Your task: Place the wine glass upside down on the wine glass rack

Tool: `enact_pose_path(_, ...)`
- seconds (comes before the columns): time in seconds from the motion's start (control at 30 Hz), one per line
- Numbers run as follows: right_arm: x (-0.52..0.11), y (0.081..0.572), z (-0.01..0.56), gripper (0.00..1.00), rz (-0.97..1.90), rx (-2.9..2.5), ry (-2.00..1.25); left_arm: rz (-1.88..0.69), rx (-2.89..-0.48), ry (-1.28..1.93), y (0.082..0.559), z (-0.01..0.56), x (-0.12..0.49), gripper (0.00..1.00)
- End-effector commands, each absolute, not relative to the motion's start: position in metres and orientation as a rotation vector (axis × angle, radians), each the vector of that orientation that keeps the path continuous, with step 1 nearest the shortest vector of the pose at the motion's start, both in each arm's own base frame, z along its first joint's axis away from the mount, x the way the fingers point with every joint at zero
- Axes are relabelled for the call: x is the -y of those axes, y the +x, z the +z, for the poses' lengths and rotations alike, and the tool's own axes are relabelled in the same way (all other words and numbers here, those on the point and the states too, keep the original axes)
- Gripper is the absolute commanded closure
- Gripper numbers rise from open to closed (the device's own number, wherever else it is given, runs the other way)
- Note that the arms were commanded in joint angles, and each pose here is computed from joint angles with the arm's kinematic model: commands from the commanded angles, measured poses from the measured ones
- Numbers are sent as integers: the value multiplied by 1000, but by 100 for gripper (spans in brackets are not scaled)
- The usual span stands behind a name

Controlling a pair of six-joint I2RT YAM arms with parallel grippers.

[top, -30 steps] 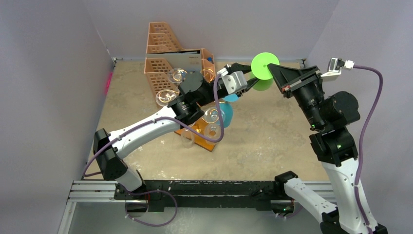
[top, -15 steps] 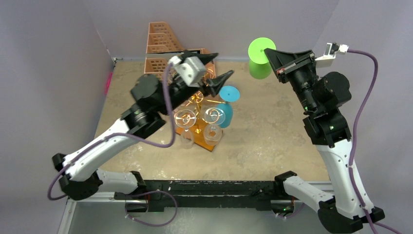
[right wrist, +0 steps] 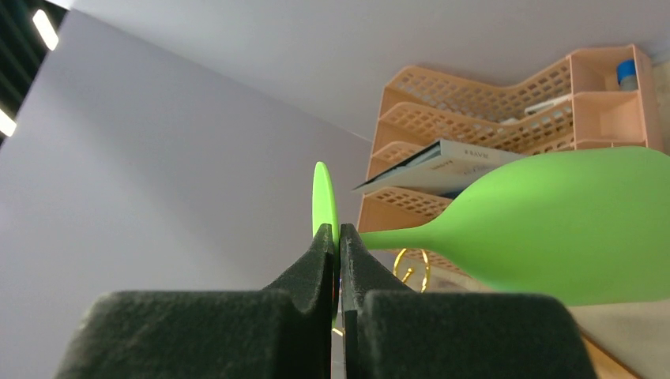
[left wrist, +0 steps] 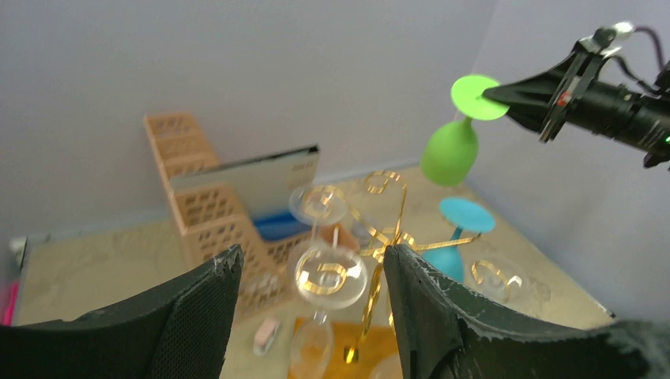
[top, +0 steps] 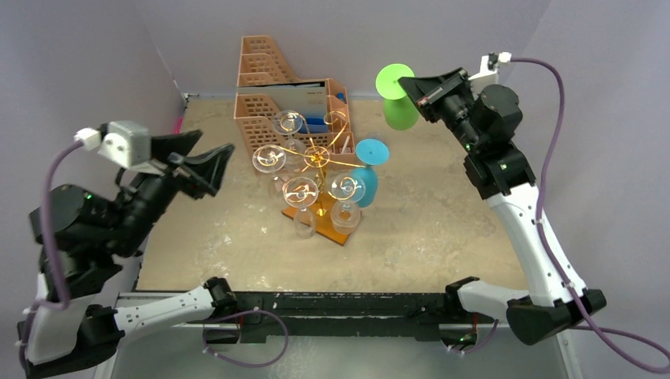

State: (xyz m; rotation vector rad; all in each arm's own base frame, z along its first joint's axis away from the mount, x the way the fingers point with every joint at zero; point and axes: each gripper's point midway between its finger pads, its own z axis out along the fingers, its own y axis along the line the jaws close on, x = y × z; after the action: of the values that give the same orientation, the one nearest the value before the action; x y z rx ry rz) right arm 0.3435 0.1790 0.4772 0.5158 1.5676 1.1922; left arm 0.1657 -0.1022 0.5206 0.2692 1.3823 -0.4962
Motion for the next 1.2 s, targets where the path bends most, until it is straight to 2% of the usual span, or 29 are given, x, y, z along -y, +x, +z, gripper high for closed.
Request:
enact_pose_path(0.0, -194, 348, 501, 100, 1259, -1514, 410, -328, -1648, 184, 158, 445, 54, 35)
enact_pose_path(0.2, -226, 365, 484, 100, 1303, -1591, 378, -274, -1666, 162, 154, 412, 37, 33)
enact_pose_path(0.43, -267, 383, 466, 100, 1391, -1650, 363, -258, -1643, 158, 158, 398, 37, 33)
enact_pose_path(0.73, -318, 383, 448, 100, 1465, -1728, 322, -222, -1701, 120, 161, 381, 36, 30)
enact_pose_path(1.17, -332, 370, 422, 100, 1537, -1839, 388, -244, -1680, 93, 159, 380, 32, 30)
